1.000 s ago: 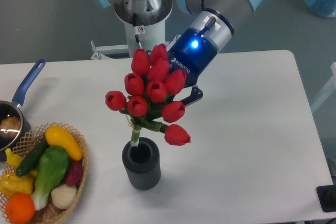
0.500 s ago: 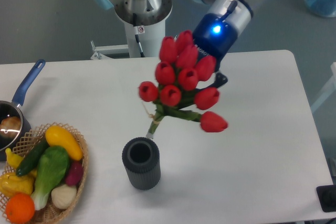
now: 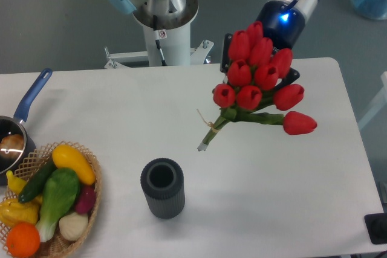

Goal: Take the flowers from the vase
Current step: 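Carry the tulip bouquet up and away from the vase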

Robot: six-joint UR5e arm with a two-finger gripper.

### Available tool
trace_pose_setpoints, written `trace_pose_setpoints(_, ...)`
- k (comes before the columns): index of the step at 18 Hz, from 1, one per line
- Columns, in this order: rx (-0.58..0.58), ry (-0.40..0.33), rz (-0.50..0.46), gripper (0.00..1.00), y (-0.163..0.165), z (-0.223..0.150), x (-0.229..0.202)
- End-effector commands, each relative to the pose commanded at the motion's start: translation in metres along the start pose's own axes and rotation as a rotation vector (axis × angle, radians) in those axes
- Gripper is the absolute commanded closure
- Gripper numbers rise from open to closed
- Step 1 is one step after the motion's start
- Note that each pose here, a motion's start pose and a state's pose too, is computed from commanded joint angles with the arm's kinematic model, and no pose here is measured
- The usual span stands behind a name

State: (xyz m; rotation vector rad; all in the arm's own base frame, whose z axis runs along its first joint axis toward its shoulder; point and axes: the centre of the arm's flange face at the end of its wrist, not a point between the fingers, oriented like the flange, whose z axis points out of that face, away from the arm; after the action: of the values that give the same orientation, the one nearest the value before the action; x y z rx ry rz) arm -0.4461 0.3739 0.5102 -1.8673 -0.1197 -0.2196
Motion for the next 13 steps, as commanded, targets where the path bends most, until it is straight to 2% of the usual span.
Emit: trace_pose_setpoints(13, 0.001, -0.009, -0.002, 0.57, -0.0006, -0.0044, -0.0008)
